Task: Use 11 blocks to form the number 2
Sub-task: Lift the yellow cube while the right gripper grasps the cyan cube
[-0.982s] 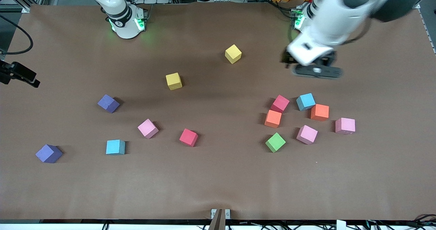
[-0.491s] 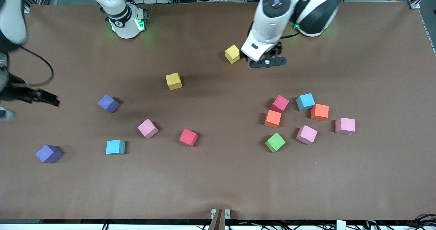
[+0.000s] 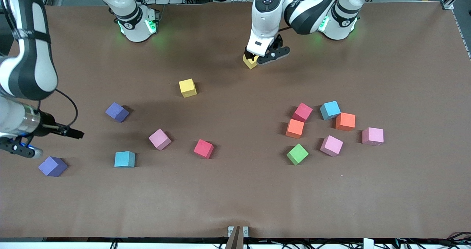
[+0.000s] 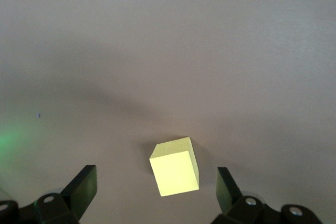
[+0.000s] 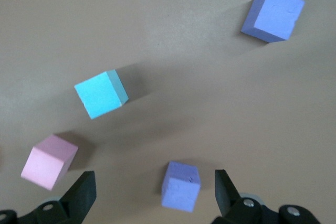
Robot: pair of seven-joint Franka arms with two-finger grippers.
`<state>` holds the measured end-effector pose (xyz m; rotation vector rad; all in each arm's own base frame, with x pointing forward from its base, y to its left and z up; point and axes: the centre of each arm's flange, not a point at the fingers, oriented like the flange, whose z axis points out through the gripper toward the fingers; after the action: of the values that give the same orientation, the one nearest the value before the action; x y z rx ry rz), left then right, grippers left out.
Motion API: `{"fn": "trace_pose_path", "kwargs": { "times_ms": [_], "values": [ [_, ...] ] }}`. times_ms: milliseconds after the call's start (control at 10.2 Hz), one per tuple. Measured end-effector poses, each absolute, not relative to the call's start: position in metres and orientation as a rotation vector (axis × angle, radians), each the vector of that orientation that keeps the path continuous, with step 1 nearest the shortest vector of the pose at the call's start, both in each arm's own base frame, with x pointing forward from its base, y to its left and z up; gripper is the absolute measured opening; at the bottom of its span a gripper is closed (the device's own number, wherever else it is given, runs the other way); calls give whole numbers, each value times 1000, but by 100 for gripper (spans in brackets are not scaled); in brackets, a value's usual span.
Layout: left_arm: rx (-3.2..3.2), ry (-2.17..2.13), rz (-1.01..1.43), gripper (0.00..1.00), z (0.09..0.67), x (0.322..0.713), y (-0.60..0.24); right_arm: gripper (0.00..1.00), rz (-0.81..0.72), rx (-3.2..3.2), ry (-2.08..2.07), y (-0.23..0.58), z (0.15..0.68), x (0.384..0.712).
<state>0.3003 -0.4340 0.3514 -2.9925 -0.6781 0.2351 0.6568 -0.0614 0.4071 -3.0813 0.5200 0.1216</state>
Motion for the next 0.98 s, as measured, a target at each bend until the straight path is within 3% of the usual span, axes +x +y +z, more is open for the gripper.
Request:
{"fn": "trace_pose_path", "kwargs": {
  "times_ms": [294,687,982],
  "values": [
    [-2989,-938,306,100,318,286,-433,100,72,-3096,474,-55,373,678],
    [-2969,-945,319,100,272,257,-424,100,8,-3132,253,25,341,717],
    [-2968,-958,328,100,263,255,-427,100,-12,-3139,229,36,306,726]
  ]
}}
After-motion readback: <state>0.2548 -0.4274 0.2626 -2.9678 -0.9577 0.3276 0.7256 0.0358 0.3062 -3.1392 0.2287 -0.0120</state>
